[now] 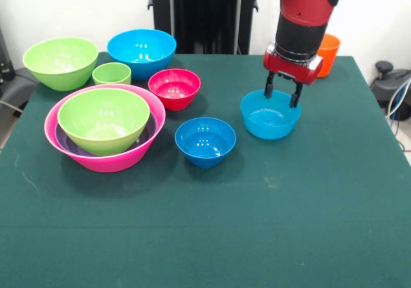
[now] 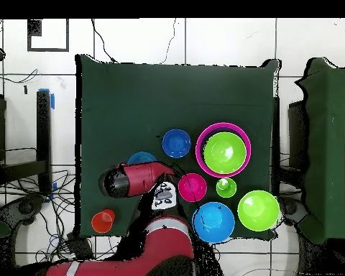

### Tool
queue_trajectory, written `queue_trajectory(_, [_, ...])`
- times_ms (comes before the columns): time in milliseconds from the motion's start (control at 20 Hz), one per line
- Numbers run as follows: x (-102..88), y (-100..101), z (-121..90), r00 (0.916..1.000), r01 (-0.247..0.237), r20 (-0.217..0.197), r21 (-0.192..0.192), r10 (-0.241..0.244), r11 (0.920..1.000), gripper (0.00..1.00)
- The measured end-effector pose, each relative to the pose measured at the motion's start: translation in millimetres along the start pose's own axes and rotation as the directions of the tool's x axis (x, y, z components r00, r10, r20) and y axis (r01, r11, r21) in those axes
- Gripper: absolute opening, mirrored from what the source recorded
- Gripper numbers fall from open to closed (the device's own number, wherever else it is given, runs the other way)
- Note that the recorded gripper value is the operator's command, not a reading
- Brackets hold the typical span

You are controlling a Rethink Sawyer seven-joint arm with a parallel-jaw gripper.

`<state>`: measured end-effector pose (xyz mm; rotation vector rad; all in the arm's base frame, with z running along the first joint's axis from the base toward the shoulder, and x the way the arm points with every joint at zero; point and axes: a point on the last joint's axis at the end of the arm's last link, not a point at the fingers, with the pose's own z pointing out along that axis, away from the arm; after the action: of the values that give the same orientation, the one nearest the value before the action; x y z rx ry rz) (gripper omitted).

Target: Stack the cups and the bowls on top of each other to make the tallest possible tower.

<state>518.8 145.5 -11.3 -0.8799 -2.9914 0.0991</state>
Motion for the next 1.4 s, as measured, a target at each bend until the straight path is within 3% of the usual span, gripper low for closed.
queue_trajectory(550, [-17.3,0,-32,0.9998,-0.018,0.006,0.002,0.018,0.9998,1.00])
queue_trajectory(1400, [1.7,-5,1,0.9988,-0.011,-0.047,0.026,0.012,0.9996,1.00])
